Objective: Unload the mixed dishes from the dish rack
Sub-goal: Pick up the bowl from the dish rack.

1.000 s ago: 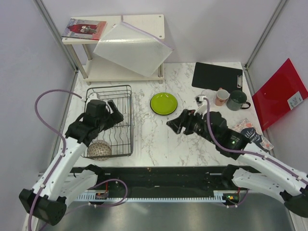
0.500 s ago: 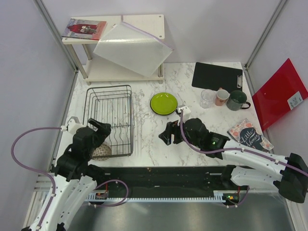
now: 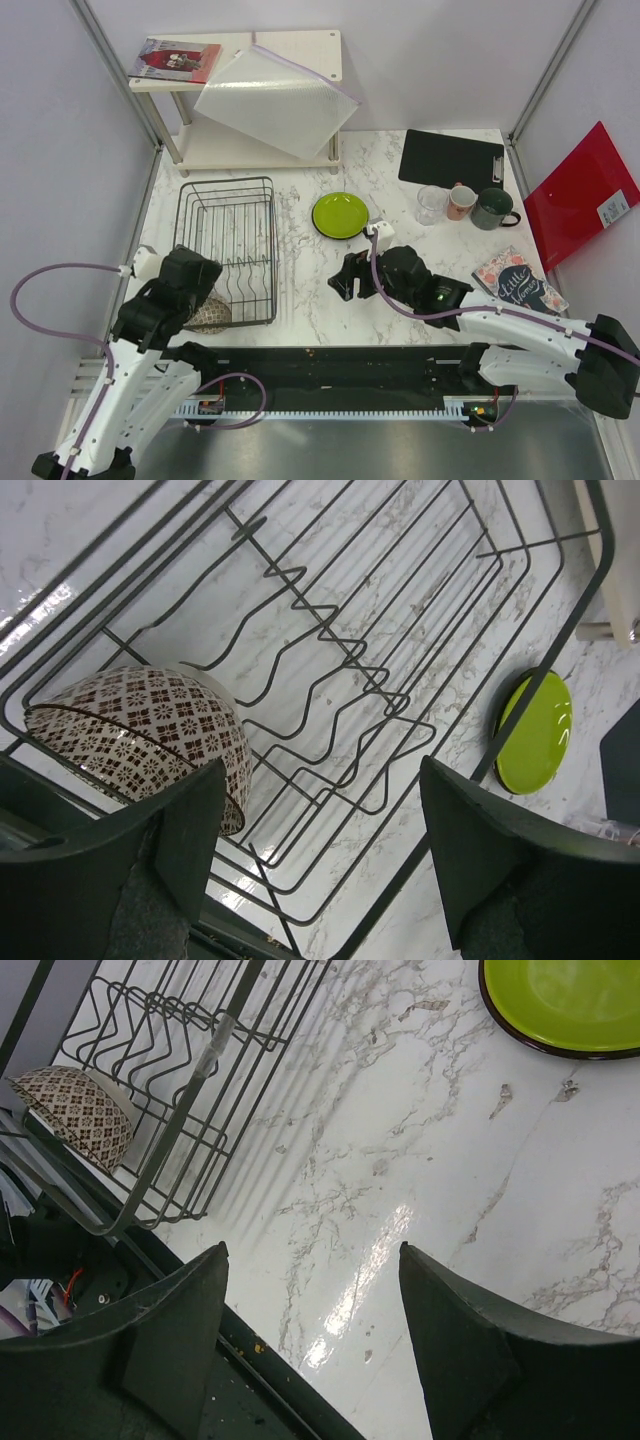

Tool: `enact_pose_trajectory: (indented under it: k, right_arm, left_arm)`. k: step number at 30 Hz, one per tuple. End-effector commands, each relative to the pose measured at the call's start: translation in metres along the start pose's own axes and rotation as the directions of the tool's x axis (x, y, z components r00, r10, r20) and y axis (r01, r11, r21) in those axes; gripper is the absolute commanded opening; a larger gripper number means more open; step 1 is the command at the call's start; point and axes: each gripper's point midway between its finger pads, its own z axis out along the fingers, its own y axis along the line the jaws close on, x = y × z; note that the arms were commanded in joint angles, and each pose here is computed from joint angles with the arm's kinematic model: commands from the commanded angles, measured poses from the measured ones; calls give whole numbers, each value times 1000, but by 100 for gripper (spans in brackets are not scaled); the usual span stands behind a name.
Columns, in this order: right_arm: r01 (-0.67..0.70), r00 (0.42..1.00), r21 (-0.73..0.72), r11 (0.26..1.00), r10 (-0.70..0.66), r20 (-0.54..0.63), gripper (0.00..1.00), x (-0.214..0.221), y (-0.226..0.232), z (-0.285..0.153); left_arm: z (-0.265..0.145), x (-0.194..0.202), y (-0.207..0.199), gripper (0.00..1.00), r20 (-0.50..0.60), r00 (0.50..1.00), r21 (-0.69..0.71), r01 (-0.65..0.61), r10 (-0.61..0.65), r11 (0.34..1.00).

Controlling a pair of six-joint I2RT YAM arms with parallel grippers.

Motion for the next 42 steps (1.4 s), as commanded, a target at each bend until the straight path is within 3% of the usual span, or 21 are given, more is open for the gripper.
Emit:
enact_pose_trajectory:
  k: [1,5,13,26,28,30,32,36,42]
  right_arm:
    - [3,1000,-22,1000,-2,22,76,-3,6,8]
    - [4,1000,-25,1000,-3,10,76,1,5,12]
    - [23,1000,-26,999,-23,-3,76,5,4,16]
    - [50,998,-1,999,-50,25,76,-6,1,5]
    - [48,999,7,999,-48,21,76,-3,-2,5]
    - [39,999,36,999,-40,25,76,-1,-9,3]
    - [40,999,43,998,-42,34,76,-1,-11,1]
    - [48,998,51,998,-50,47,76,-5,-12,-1]
    - [51,998,51,997,-53,33,76,-3,-12,2]
  left_arm:
    - [-26,-35,2,84,106,992,-25,68,-65,997]
    - [-37,-37,11,84,98,993,-49,74,-69,996]
    - [-16,8,52,82,-16,993,-139,113,-117,984]
    - [21,17,38,75,21,991,-137,134,-132,982]
    - [24,16,33,65,26,991,-129,135,-133,982]
    - [26,17,31,46,25,991,-127,130,-128,983]
    - [26,17,29,39,20,992,-122,130,-128,984]
    - [25,18,29,31,16,991,-112,132,-131,985]
    - [27,21,35,29,12,993,-124,122,-122,985]
